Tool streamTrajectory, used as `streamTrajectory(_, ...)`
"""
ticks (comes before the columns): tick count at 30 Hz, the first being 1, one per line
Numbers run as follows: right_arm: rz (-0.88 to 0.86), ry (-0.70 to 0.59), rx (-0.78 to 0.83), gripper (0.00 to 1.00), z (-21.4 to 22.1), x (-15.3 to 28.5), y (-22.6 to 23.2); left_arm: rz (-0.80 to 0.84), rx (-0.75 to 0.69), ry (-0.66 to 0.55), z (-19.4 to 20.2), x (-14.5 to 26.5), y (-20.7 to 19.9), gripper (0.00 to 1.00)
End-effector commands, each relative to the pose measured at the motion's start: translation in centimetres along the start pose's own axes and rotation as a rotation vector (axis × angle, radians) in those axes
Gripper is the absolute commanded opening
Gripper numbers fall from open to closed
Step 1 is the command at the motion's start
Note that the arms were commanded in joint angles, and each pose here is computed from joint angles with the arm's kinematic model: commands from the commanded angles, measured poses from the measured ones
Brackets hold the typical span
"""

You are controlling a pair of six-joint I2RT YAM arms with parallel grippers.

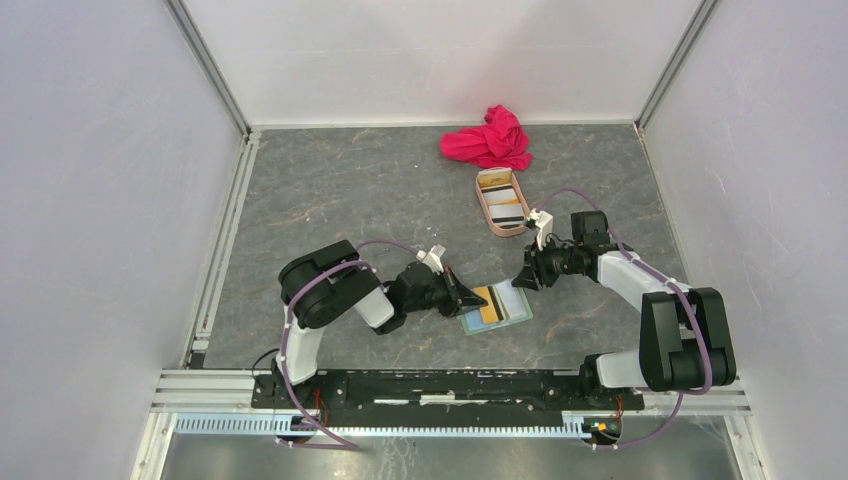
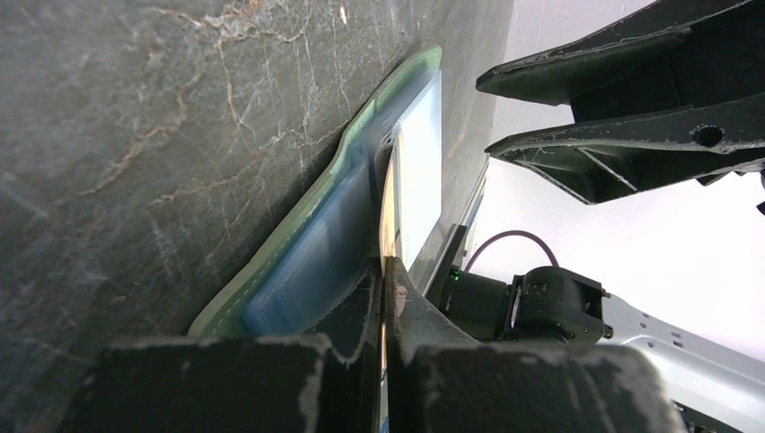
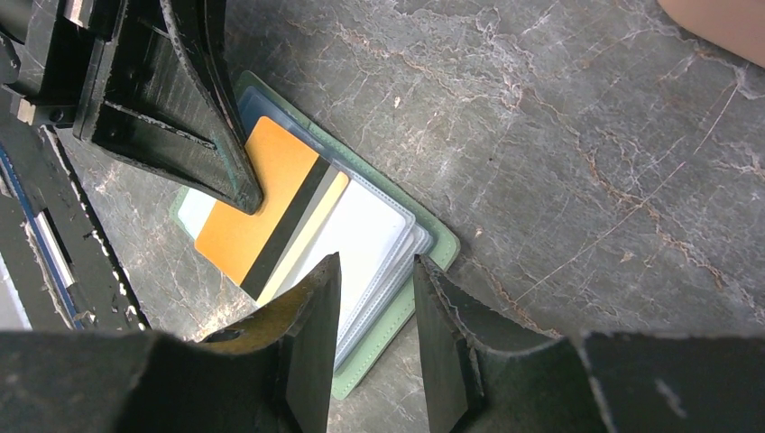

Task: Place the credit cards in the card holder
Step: Insert the credit card into the card holder.

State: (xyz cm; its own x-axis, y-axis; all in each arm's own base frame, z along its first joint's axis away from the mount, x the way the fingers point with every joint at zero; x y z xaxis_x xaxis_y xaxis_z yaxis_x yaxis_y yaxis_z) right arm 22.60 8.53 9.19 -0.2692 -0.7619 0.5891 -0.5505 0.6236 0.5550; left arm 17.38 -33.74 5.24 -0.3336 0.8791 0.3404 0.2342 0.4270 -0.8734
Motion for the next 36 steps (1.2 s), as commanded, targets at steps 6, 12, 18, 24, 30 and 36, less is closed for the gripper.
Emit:
streamTrajectory(6,-0.003,-0.026,0.051,0.41,-1.4,0.1,0.1,-0.032,-0.032,-0.031,0.4,-0.2,0.2,0.04)
streamTrajectory(12,-0.011,-0.028,0.052,0.42,-1.5,0.1,0.2,-0.023,-0.031,-0.015,0.6,-0.6,-0.2,0.09)
streamTrajectory(18,-0.016,-0.034,0.064,0.42,-1.7,0.2,0.3,-0.021,-0.039,-0.002,0.7,-0.6,-0.5,0.14)
streamTrajectory(24,-0.032,-0.050,0.112,0.43,-2.0,0.6,0.8,-0.034,-0.057,0.002,0.5,-0.4,-0.9,0.25)
streamTrajectory(30,-0.219,-0.080,0.233,0.41,-2.2,0.9,3.4,-0.033,-0.065,0.005,0.3,-0.4,-1.3,0.29)
streamTrajectory(36,-0.416,-0.019,0.447,0.01,-0.8,-0.2,7.1,-0.032,-0.067,0.007,0.4,-0.3,-1.3,0.32)
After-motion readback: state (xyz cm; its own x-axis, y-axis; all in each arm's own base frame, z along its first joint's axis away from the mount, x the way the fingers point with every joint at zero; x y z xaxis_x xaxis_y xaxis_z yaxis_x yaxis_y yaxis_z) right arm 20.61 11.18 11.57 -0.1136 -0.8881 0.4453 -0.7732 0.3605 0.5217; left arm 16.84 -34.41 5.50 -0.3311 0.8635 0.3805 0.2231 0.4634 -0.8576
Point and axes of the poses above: each gripper's point midway between its finger pads, its own x axis back along the fingers, its own y axis along the line the jaws close on, z = x × y, the point moved 7 cm from there along x, back along the fingers, and after that the axes turned 15 degrees about -x, right-handed, at the moved point
